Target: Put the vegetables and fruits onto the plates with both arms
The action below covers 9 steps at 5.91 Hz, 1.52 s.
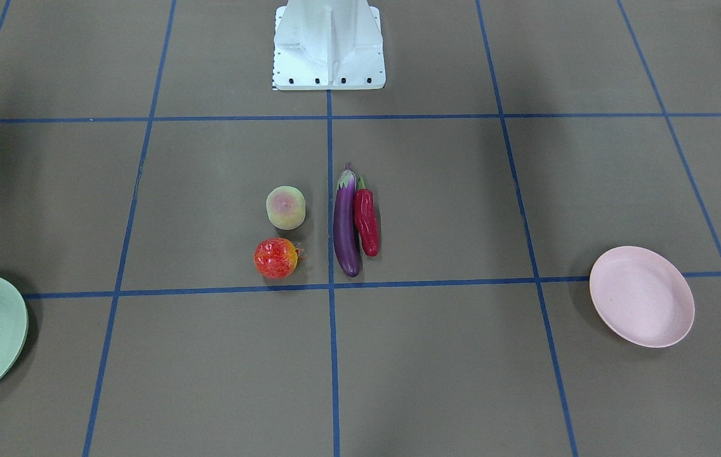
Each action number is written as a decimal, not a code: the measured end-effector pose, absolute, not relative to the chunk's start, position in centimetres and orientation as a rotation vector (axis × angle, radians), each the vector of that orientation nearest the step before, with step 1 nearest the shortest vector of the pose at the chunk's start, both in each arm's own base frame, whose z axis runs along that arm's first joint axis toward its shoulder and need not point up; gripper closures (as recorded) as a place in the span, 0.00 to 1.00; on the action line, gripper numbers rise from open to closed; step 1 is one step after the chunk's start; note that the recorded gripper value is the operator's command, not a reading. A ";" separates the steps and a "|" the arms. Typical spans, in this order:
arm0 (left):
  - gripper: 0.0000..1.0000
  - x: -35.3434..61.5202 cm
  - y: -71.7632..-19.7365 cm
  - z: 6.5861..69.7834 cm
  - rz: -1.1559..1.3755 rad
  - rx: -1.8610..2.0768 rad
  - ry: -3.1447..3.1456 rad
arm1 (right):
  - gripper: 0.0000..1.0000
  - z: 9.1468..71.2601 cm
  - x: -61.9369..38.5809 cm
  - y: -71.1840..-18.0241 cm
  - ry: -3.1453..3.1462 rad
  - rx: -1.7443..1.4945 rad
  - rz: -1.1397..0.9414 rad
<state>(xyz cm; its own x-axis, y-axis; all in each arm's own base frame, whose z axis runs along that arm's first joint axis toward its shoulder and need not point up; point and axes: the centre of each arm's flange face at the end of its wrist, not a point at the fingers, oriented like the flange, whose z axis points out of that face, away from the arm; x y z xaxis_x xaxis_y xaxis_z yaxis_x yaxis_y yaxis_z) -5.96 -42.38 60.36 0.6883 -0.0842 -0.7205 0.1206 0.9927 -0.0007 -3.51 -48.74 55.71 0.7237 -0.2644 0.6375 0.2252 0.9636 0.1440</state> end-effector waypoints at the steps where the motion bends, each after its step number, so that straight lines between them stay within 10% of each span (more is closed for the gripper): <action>1: 0.00 -5.6 -42.2 60.4 -0.102 0.051 0.814 | 0.00 55.8 -3.3 -48.2 -0.726 0.050 -0.271; 5: 0.00 1.7 -43.1 57.8 0.046 0.071 0.905 | 0.00 56.3 -3.8 -46.8 -0.831 0.028 -0.269; 9: 0.00 24.4 -45.5 41.4 -0.015 -0.024 1.133 | 0.00 55.3 -5.5 -46.9 -0.914 0.069 -0.316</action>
<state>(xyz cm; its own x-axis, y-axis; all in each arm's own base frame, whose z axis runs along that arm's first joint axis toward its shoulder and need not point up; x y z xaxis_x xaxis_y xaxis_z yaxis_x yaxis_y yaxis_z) 24.37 -45.47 41.36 0.4242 -0.0238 -0.9052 -0.0004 0.9996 -0.0265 -5.51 -46.90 55.26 0.5678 -0.2978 0.7674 0.2392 0.9517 0.1924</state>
